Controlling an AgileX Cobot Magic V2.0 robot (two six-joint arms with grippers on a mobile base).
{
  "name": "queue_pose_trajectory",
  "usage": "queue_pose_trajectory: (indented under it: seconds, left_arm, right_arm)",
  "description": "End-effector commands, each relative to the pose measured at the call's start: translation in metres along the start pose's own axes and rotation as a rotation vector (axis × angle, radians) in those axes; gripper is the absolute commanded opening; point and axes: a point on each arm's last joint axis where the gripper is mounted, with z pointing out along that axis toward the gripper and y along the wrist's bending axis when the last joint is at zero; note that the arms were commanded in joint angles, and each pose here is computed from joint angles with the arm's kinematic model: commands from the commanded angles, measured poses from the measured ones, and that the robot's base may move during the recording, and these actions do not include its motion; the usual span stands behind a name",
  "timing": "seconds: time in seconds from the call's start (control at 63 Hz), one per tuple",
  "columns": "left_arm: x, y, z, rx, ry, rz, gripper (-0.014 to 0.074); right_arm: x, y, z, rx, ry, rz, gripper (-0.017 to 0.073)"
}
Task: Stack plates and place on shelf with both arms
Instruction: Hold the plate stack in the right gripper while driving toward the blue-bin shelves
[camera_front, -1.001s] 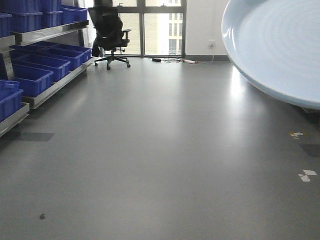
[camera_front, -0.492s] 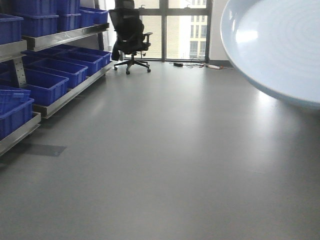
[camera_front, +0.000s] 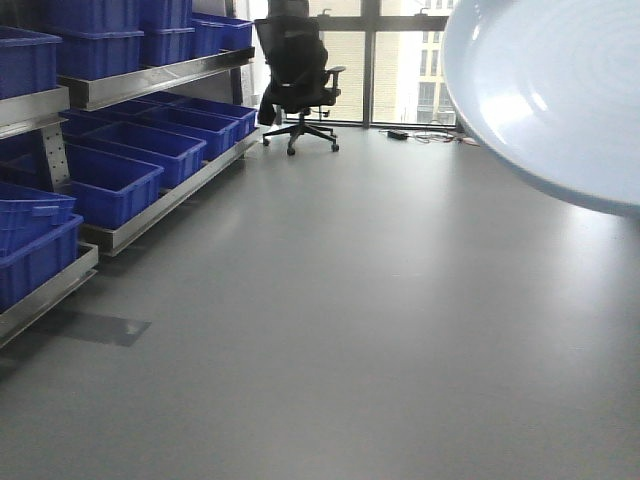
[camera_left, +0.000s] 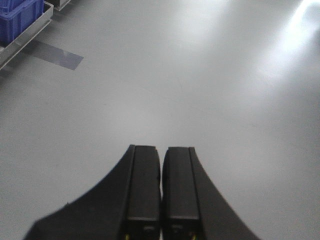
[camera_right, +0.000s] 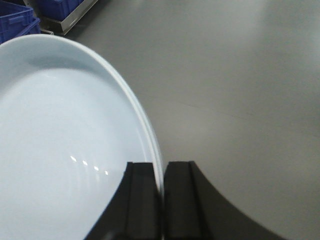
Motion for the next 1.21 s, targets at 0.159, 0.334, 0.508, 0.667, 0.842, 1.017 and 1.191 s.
queue_pose_trajectory:
  seconds: [0.159,0.334,0.508,0.667,0.842,1.017,1.191]
  left_arm:
    - [-0.0157,-0.0048,-0.004,0.029,-0.105,-0.005,0.0102]
    - [-0.0154,-0.0047,-0.0027,0.027,-0.1,-0.005,0.0102]
    - [-0.0153,-0.0047,-0.0021,0.026,-0.097,-0.005,0.0102]
    - [-0.0153,-0.0047,-0.0021,0.026,-0.097,-0.005,0.0102]
    - [-0.0153,-0.0047,-0.0021,0.026,-0.097,-0.005,0.0102]
    - [-0.0153,-0.0047,-0.0021,0.026,-0.097,-0.005,0.0102]
    - [-0.0153,-0.0047,-0.0021,0.026,-0.097,-0.005,0.0102]
  right_arm:
    - [-0.0179,0.0014,-0.0056,-0.005,-0.128,0.007,0.0048]
    - [-0.0179,0.0014,-0.0056,-0.005,-0.127,0.007,0.0048]
    - [-0.0179,0.0014,-0.0056,-0.005,-0.127,0.007,0.0048]
    - [-0.0179,0.0014,-0.0056,-0.005,-0.127,0.007,0.0048]
    - [-0.0179,0.0014,-0.0056,-0.005,-0.128,0.007,0.0048]
    - [-0.0179,0.0014,-0.0056,-0.005,-0.128,0.007,0.0048]
    - [-0.0179,0.0014,-0.0056,-0.005,-0.128,0.007,0.0048]
